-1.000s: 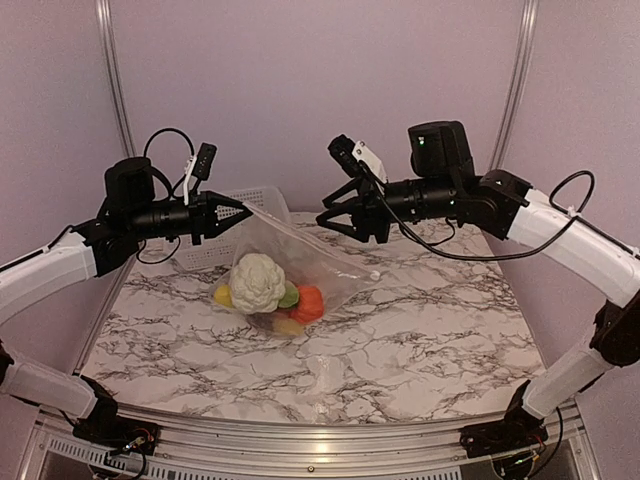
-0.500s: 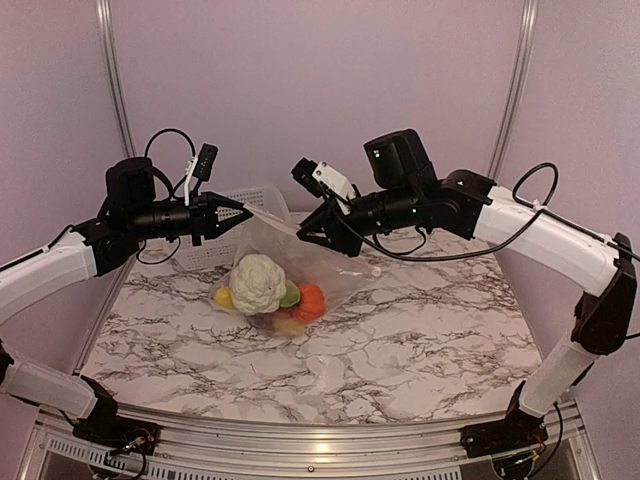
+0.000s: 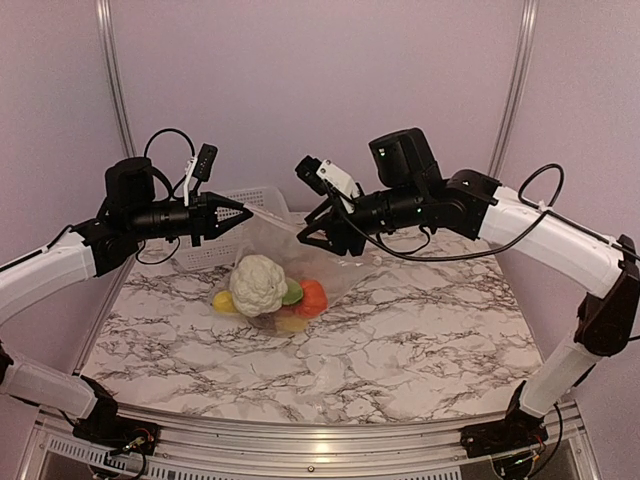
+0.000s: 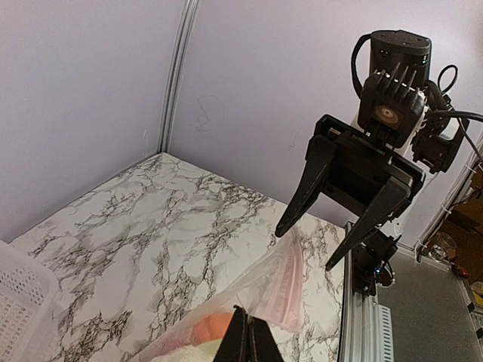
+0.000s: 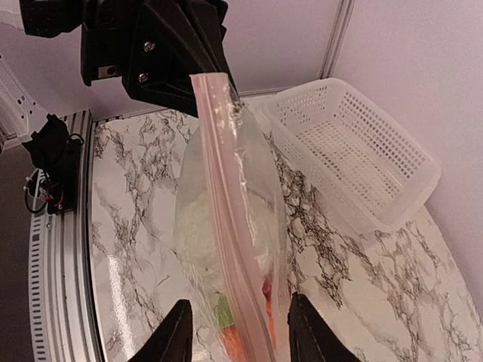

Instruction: Open the zip-top bag and remove the fake food

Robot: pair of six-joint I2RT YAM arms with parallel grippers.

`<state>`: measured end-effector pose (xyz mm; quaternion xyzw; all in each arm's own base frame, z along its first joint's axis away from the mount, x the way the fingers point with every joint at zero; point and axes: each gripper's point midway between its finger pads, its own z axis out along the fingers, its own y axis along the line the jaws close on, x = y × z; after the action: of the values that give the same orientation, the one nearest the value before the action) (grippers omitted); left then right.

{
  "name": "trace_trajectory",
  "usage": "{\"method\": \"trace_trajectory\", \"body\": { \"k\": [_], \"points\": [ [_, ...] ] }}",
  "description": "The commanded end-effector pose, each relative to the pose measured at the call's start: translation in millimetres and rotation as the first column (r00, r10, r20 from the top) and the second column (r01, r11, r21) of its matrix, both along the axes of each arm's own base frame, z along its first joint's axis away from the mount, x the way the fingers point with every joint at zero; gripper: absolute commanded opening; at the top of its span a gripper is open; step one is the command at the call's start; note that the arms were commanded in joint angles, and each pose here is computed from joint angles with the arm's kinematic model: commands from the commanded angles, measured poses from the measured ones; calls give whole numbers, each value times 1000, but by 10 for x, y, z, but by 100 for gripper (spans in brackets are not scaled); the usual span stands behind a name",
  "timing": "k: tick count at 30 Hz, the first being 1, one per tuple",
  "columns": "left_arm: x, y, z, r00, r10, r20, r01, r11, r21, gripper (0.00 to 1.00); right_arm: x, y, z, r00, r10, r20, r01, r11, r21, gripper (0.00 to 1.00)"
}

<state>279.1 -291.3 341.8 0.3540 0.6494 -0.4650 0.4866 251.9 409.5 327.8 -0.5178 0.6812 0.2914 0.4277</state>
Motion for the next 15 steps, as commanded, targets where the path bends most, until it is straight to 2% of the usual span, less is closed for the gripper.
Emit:
{"method": "trace_trajectory", "body": {
  "k": [1, 6, 15],
  "points": [
    [-101, 9, 151, 999, -27, 40, 28, 999, -18, 0, -34, 10, 330, 999, 10, 34, -13, 998, 68, 41],
    [-114, 16, 156, 999, -28, 39, 29, 999, -19, 0, 48, 42, 291, 999, -9, 44, 7, 999, 45, 37],
    [-146, 36, 194, 999, -26, 47, 27, 999, -21, 0, 212, -3, 31, 995, -72, 63, 75, 996, -50, 24]
  ]
}}
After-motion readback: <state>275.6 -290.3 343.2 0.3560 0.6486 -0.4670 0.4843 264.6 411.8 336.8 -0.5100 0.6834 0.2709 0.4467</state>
